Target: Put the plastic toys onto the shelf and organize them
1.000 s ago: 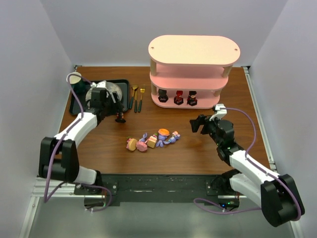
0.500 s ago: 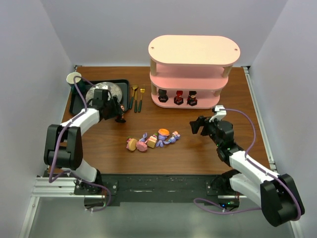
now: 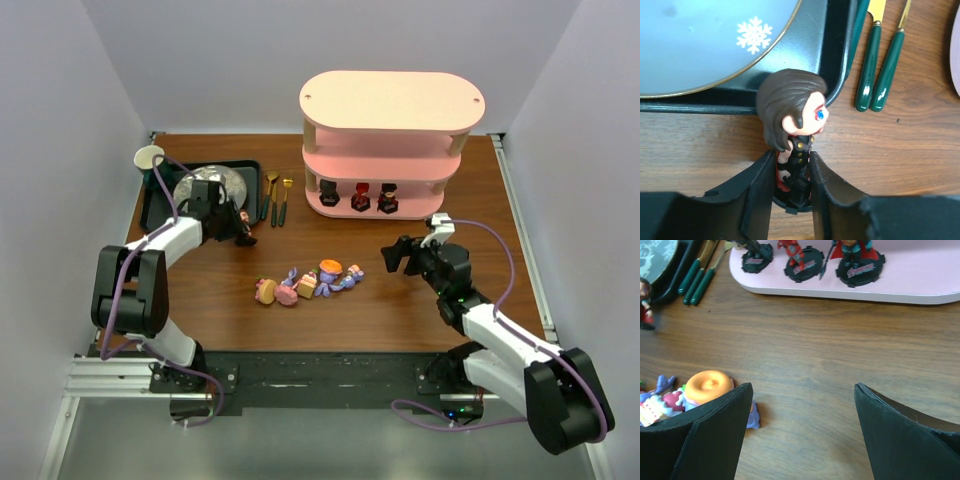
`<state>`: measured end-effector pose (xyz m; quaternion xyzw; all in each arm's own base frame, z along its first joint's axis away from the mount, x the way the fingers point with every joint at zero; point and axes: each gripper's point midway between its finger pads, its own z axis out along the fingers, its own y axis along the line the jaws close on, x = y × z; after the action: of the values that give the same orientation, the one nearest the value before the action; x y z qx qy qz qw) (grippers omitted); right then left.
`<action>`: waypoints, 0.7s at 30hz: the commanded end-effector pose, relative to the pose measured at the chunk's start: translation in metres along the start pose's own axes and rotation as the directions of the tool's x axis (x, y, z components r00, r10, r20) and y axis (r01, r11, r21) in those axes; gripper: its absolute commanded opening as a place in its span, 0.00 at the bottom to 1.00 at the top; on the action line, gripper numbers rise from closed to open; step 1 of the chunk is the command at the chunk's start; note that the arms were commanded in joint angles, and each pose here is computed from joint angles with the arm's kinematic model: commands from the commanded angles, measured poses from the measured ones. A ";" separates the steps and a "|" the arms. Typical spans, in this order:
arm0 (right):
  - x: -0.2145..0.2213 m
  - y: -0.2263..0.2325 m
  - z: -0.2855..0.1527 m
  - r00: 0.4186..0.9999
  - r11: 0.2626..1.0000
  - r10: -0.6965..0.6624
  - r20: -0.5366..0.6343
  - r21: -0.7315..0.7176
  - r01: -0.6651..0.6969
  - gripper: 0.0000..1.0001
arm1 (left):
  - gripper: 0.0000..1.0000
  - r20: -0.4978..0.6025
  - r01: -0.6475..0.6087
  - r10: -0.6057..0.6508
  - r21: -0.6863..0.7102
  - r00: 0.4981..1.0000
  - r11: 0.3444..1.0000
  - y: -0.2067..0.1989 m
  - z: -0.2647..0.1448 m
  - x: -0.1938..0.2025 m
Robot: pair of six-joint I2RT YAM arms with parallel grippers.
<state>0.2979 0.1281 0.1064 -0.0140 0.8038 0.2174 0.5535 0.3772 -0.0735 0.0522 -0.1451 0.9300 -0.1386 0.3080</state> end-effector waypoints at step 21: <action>-0.043 0.073 -0.004 0.997 0.954 0.073 -0.015 -0.290 -0.074 0.85 | 0.22 0.345 -0.288 0.188 0.265 0.919 0.920 -0.108 -0.077 -0.033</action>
<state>0.2916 0.1612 0.1301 -0.0562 0.7906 0.2981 0.5319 0.3698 -0.1188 0.1134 -0.0678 0.8931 -0.2084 0.3930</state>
